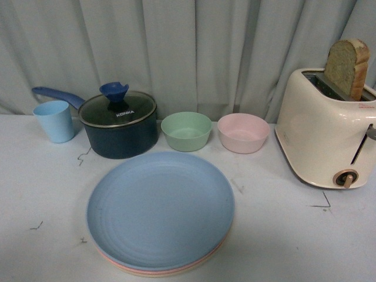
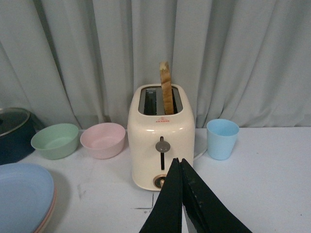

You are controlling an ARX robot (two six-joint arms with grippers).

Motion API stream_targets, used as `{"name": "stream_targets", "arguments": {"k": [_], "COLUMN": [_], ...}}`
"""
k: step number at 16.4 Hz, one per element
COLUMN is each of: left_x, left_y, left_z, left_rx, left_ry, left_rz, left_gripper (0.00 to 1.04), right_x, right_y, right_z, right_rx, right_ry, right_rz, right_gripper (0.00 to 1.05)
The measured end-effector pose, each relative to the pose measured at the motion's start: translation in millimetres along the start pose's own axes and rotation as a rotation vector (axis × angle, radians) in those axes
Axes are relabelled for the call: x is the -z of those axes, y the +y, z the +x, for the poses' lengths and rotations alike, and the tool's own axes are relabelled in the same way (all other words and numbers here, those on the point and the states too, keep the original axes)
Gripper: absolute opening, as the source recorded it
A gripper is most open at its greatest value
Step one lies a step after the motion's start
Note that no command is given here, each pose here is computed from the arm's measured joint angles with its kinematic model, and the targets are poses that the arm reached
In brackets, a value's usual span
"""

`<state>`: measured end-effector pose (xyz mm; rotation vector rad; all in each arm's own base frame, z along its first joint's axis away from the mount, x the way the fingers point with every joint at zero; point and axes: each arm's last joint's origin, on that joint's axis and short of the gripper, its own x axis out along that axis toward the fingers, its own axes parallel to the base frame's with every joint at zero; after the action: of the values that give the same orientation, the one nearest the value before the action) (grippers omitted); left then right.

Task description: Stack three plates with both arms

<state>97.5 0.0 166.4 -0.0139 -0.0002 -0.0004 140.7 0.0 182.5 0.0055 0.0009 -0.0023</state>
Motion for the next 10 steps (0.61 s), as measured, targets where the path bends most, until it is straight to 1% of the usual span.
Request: {"name": "stream_targets", "arguments": {"k": [1,2,3,4,6,10], "left_x": [0.1,0.1,0.1,0.0,0.1,0.1], "left_y": [0.0,0.0,0.0,0.0,0.0,0.0], "left_z": [0.0,0.0,0.0,0.0,0.0,0.0], "left_rx": [0.0,0.0,0.0,-0.001,0.0,0.0], "left_ry": [0.001,0.001,0.001,0.0,0.001,0.001], "left_rz": [0.0,0.0,0.0,0.0,0.0,0.0], "left_gripper": [0.98,0.98,0.98,0.98,0.98,0.98], "right_x": [6.4,7.4,11.9,14.2,11.2,12.3], "right_y": [-0.1,-0.1,-0.1,-0.2,-0.2,-0.2], "right_z": [-9.4,-11.7,-14.3,-15.4,-20.9,-23.1], "right_rx": [0.0,0.0,0.0,0.0,0.0,0.0], "right_ry": [0.006,0.005,-0.021,0.002,-0.023,-0.011], "right_rz": [0.0,0.0,0.0,0.0,0.0,0.0], "right_gripper": [0.02,0.02,0.02,0.02,0.02,0.02]}}
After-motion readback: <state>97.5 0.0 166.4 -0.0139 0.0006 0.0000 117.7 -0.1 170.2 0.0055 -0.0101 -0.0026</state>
